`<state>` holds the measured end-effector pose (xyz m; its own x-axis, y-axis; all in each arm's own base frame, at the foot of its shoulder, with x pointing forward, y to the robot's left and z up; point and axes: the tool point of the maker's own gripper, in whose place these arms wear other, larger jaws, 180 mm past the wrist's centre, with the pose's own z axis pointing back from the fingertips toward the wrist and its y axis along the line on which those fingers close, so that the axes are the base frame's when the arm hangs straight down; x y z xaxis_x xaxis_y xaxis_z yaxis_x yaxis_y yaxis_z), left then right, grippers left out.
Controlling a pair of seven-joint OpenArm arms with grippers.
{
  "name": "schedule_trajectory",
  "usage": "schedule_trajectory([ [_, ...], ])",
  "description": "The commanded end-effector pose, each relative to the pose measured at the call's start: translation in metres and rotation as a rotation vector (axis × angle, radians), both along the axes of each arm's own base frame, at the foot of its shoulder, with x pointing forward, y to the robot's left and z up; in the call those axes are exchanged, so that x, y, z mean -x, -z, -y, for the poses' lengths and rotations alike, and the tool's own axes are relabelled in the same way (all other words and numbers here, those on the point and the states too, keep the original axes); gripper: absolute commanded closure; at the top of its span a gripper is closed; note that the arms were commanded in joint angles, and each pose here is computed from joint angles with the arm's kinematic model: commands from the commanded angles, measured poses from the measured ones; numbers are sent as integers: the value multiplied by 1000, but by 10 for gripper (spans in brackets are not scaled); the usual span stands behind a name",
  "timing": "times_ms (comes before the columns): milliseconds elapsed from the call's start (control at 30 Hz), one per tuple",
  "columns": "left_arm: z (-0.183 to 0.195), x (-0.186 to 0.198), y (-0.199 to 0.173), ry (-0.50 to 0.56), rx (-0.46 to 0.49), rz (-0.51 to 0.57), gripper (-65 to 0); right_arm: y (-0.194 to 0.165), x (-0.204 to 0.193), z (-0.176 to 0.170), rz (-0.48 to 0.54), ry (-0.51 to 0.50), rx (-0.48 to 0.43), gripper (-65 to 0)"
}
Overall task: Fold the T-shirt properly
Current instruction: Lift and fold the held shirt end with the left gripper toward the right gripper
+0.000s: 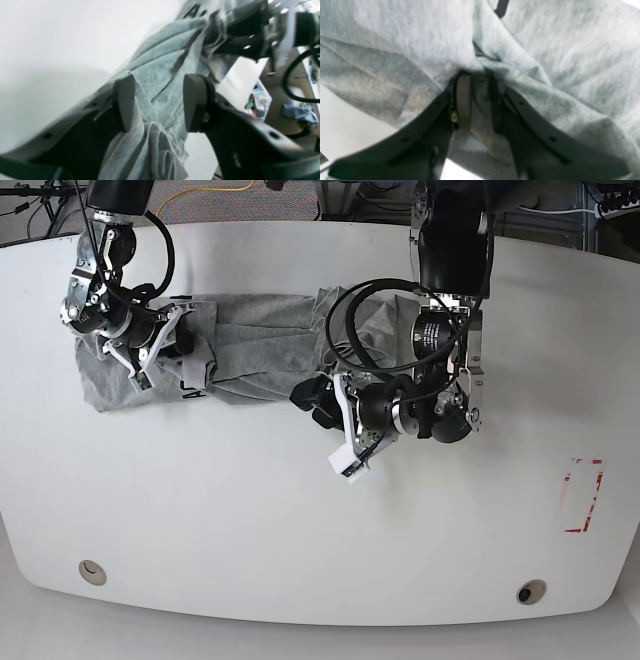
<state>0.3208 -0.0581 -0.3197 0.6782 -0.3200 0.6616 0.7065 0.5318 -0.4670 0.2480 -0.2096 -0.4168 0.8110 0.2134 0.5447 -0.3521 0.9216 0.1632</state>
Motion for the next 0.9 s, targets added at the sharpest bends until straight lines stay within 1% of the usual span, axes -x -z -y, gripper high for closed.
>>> schedule_trajectory([
  [0, 4, -9, -22, -4, 63, 42, -294, -11, -9, 4, 39, -1, 8, -130],
  [100, -6, -13, -22, -38, 68, 38, -294, -17, -13, 2, 58, -6, 5, -130],
  [133, -14, -15, -20, -54, 57, 40, -294, -19, -14, 1, 64, -8, 3, -130],
  [267, -66, -24, -10, -137, -5, 43, -293, -23, -16, 0, 78, -11, 2, -130],
  [400, -108, -15, 2, -197, -35, 21, -292, -23, -17, 0, 78, -11, 2, -130],
  [467, -129, -13, 4, -231, -47, 18, -271, -23, -17, 0, 79, -11, 2, -130],
  [533, -152, -9, 11, -262, -77, 3, -221, -24, -17, 1, 80, -10, 2, -130],
  [633, -167, 0, 19, -270, -112, -17, -153, -24, -17, 1, 80, -9, 3, -130],
  [667, -169, 3, 21, -269, -119, -21, -144, -23, -17, 1, 79, -8, 2, -130],
  [733, -169, 8, 25, -265, -126, -33, -142, -23, -17, 2, 79, -7, 2, -130],
  [867, -163, 15, 25, -254, -102, -38, -143, -23, -17, 2, 78, -6, 2, -130],
])
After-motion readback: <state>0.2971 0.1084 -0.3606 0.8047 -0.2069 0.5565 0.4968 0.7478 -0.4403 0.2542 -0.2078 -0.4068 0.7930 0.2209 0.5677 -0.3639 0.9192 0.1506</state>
